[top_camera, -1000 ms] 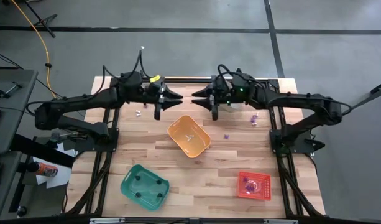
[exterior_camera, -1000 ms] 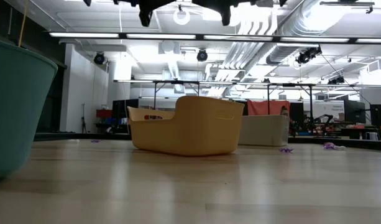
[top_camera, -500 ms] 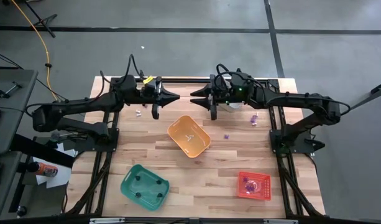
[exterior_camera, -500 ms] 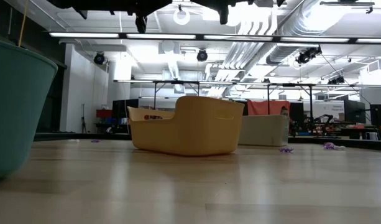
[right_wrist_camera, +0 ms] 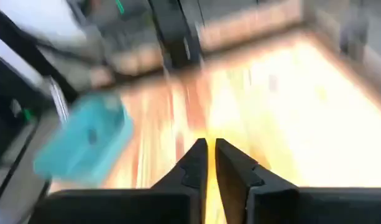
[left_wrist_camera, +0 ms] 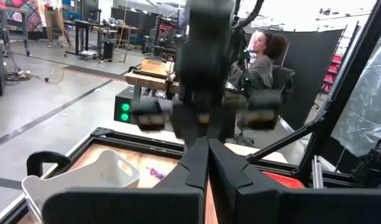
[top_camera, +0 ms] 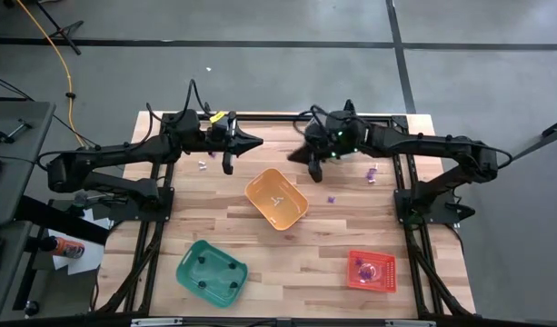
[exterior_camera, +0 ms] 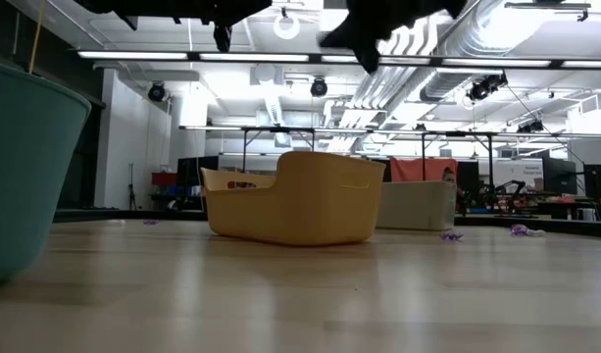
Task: Sort Halloween decoration
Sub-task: Put the purple spider toy into the orange bin
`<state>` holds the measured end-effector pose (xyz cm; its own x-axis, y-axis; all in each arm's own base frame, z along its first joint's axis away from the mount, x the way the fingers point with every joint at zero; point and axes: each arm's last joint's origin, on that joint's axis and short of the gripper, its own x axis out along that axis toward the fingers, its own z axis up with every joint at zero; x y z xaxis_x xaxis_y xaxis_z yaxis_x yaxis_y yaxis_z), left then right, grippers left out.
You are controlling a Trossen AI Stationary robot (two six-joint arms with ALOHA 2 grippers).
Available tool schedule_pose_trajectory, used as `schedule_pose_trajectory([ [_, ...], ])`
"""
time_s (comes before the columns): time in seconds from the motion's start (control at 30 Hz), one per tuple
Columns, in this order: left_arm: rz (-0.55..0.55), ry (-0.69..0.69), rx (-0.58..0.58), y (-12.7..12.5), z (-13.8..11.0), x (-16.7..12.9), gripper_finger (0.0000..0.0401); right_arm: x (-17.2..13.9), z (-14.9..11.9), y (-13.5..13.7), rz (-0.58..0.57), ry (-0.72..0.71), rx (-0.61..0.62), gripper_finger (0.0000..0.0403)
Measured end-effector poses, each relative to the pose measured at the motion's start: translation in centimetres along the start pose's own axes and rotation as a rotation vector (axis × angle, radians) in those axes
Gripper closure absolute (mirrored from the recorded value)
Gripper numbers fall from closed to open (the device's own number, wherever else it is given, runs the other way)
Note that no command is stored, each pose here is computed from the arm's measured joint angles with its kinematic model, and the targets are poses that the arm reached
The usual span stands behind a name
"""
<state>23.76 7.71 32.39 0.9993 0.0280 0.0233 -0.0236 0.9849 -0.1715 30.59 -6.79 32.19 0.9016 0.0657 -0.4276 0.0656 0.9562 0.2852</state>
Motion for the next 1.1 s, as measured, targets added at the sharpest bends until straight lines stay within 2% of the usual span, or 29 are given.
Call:
schedule_pose_trajectory([
  [0.1, 0.006, 0.001, -0.001, 0.1, 0.0, 0.0, 0.0398, -0.4, -2.7, -0.6, -0.105, 0.267, 0.101, 0.0352],
  [0.17, 0.013, 0.001, -0.001, 0.3, 0.0, -0.1, 0.0398, -0.8, -4.7, -1.1, -0.204, 0.451, 0.115, 0.0332],
  [0.23, 0.020, 0.000, -0.001, 0.4, 0.0, -0.1, 0.0398, -0.9, -7.2, -1.6, -0.257, 0.598, 0.148, 0.0310],
  [0.3, 0.027, -0.001, -0.001, 0.6, 0.1, -0.2, 0.0398, -0.8, -9.7, -2.1, -0.283, 0.680, 0.238, 0.0288],
  [0.43, 0.035, -0.002, -0.001, 0.8, 0.1, -0.2, 0.0398, -0.3, -14.4, -2.9, -0.323, 0.742, 0.458, 0.0250],
  [0.57, 0.037, -0.005, -0.001, 0.8, 0.1, -0.3, 0.0398, 0.5, -16.0, -3.4, -0.374, 0.684, 0.596, 0.0235],
  [0.8, 0.051, -0.008, -0.001, 1.0, 0.2, -0.3, 0.0398, 2.8, -16.6, -3.8, -0.464, 0.724, 0.693, 0.0234],
  [1.1, 0.054, -0.007, -0.017, 1.0, 0.2, -0.3, 0.0398, 5.4, -18.3, -3.5, -0.545, 0.833, 0.701, 0.0234],
])
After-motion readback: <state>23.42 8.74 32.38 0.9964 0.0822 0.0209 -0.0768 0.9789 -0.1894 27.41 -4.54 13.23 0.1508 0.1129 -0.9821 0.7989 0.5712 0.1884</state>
